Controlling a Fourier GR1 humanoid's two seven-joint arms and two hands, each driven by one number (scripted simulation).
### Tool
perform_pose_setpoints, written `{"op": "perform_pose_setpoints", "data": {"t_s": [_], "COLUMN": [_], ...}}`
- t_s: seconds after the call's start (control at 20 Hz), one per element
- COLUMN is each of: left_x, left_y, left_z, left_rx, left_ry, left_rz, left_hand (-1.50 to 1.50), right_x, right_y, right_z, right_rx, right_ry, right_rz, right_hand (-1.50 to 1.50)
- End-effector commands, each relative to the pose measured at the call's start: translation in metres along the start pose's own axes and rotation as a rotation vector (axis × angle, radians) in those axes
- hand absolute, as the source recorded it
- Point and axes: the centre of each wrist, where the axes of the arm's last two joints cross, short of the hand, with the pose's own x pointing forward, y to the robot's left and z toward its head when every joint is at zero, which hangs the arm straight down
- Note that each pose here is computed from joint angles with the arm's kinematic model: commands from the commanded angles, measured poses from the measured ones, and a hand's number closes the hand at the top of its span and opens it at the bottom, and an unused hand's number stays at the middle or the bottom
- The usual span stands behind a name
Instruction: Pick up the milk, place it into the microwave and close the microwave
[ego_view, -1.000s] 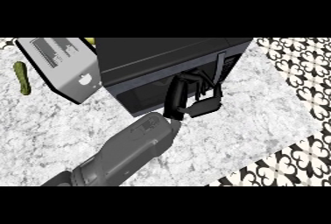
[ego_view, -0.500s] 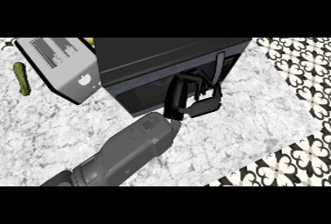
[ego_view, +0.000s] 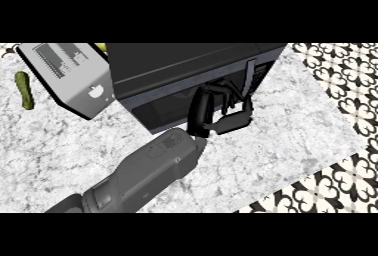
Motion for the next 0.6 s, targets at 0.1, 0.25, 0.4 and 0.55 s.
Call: {"op": "perform_pose_setpoints", "data": {"t_s": [0.1, 0.25, 0.4, 0.55], "left_x": [0.005, -0.002, -0.001, 0.000], "left_y": [0.004, 0.009, 0.009, 0.007], "left_z": [-0.022, -0.016, -0.019, -0.018], "left_rx": [0.032, 0.033, 0.045, 0.046], "left_ry": [0.011, 0.022, 0.012, 0.012], "left_rz": [-0.012, -0.014, -0.013, -0.017], "left_hand": [1.50, 1.50, 1.50, 1.50], "right_x": [0.002, 0.005, 0.006, 0.013], "right_y": [-0.002, -0.003, -0.003, -0.010], "right_z": [-0.002, -0.003, -0.003, -0.006], "right_rx": [0.027, 0.035, 0.038, 0.053], "right_ry": [0.016, 0.015, 0.010, 0.015], "right_rz": [-0.028, -0.026, -0.041, -0.011], "right_hand": [-1.50, -1.50, -1.50, -1.50]}}
